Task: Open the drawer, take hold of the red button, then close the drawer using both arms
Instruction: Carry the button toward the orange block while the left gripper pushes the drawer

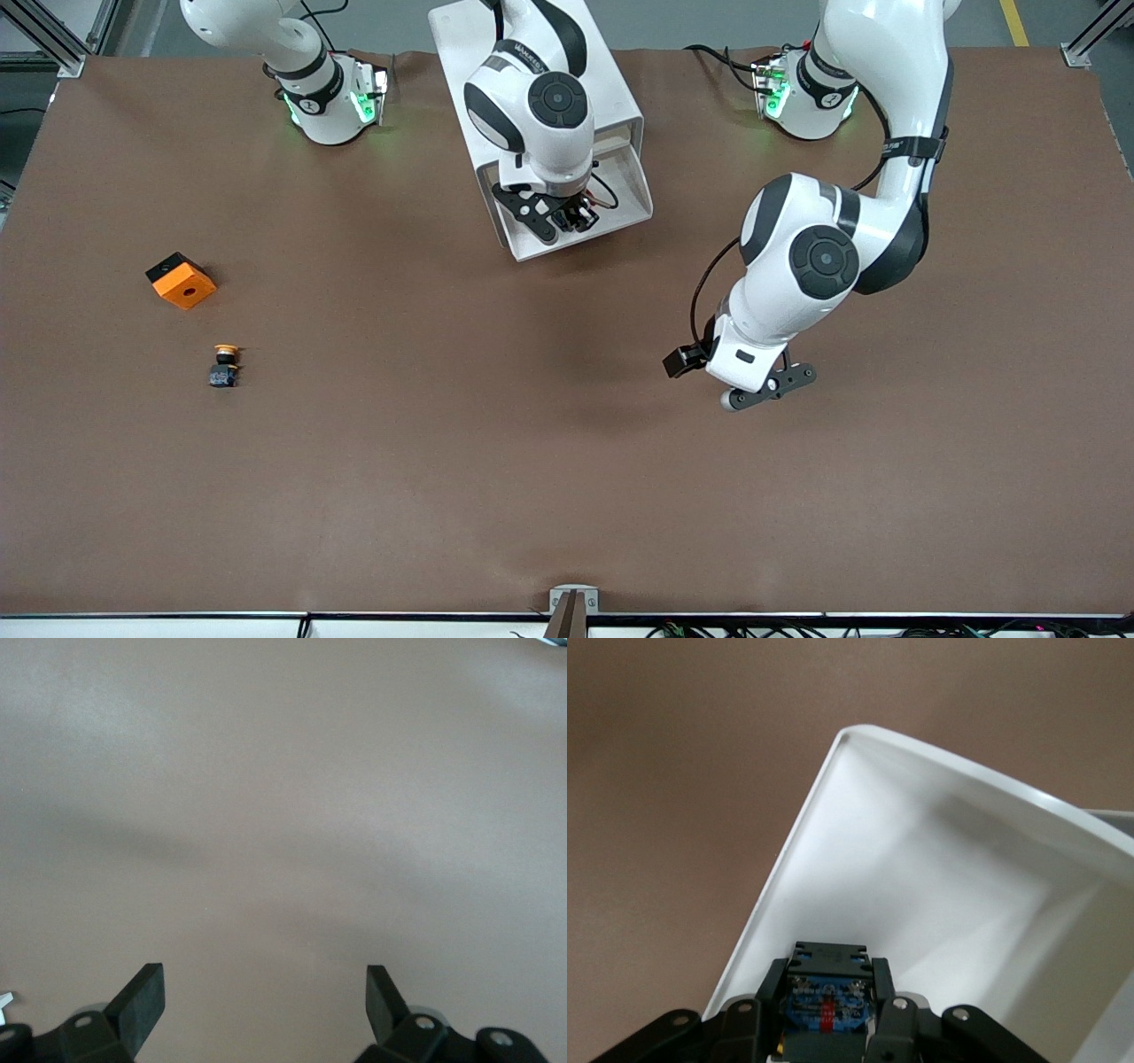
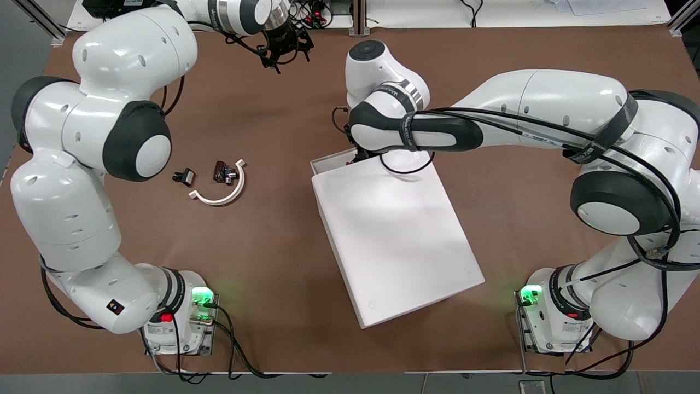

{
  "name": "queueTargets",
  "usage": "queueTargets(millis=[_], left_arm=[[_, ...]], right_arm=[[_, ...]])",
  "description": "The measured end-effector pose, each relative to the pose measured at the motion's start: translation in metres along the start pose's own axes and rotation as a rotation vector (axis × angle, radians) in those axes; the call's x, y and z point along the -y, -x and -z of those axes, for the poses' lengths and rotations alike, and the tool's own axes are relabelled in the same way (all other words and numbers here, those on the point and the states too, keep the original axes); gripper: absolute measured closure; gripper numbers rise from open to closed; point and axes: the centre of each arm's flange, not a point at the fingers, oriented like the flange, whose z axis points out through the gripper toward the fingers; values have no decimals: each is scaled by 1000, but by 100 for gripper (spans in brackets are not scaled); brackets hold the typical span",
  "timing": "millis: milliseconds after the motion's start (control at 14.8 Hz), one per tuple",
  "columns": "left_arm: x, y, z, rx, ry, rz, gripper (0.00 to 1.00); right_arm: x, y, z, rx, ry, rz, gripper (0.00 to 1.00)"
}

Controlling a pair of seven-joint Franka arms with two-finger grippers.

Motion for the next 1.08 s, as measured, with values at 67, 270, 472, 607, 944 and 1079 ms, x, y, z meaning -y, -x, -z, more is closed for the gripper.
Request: queueTargets(millis=[67,270,472,607,944,1079], left_arm=[[-3,4,3,3,3,-8,0],[-21,34,-10,29,-14,-54,0],[-31,72,-46,50,-41,-101,0],[-42,103,-68,61,-55,-144,0],[-59,167,-101,120,-96,-159,0],[-61,192,-115,157,-116,-178,0]], right_arm=[[2,-5,8,-1,9,-8,58],[9,-37,48,5,33,-25,58],[7,-90,82,23,74,19,58],[0,-135,93,43,101,94,58],[-44,-286,99,133,122,376,58],[-74,-357,100,151,92,501,58]])
